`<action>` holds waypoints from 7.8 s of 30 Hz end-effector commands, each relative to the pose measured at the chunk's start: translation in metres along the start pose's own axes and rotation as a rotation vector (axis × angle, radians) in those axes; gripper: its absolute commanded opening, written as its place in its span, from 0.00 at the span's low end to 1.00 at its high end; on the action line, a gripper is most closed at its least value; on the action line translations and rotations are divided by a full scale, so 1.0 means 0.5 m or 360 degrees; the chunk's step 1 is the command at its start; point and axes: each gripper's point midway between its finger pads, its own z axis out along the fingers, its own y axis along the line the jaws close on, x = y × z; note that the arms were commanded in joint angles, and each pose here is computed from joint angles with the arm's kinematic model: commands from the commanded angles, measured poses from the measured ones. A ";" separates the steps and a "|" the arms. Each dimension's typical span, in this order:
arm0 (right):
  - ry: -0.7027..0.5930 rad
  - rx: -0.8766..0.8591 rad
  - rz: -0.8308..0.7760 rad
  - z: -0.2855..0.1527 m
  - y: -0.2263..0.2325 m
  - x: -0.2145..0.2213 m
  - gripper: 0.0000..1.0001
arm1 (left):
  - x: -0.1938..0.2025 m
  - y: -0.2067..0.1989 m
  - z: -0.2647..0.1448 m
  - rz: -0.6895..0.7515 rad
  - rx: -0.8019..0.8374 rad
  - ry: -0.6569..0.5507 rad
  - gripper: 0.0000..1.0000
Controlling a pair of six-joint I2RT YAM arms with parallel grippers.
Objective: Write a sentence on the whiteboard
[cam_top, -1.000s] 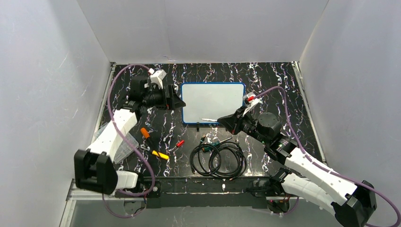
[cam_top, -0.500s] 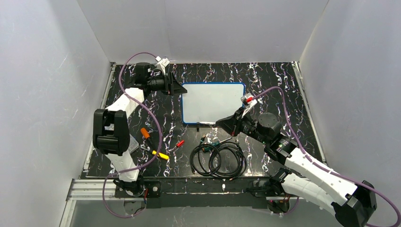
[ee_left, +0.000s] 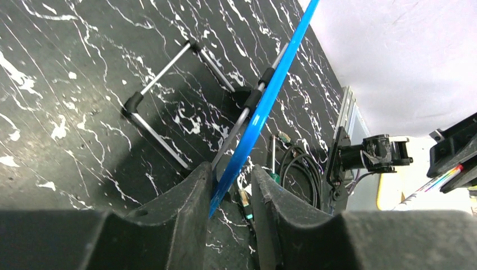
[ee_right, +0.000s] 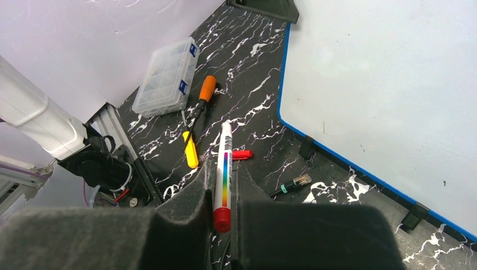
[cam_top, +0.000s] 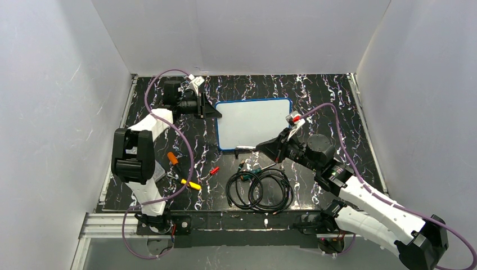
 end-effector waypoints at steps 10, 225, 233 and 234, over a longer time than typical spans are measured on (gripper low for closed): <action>-0.0194 -0.0058 -0.0029 -0.001 0.029 -0.060 0.01 | 0.066 -0.083 -0.029 0.0030 0.0057 0.0045 0.32; -0.0528 0.0695 -0.0658 0.210 -0.034 -0.037 0.01 | 0.077 -0.066 -0.060 0.0324 -0.0170 0.0148 0.00; -0.0583 0.0631 -0.0639 0.206 -0.016 -0.055 0.01 | 0.078 -0.064 -0.060 0.0323 -0.0173 0.0151 0.00; -0.0588 0.0635 -0.0636 0.204 -0.016 -0.057 0.01 | 0.078 -0.064 -0.060 0.0321 -0.0173 0.0152 0.00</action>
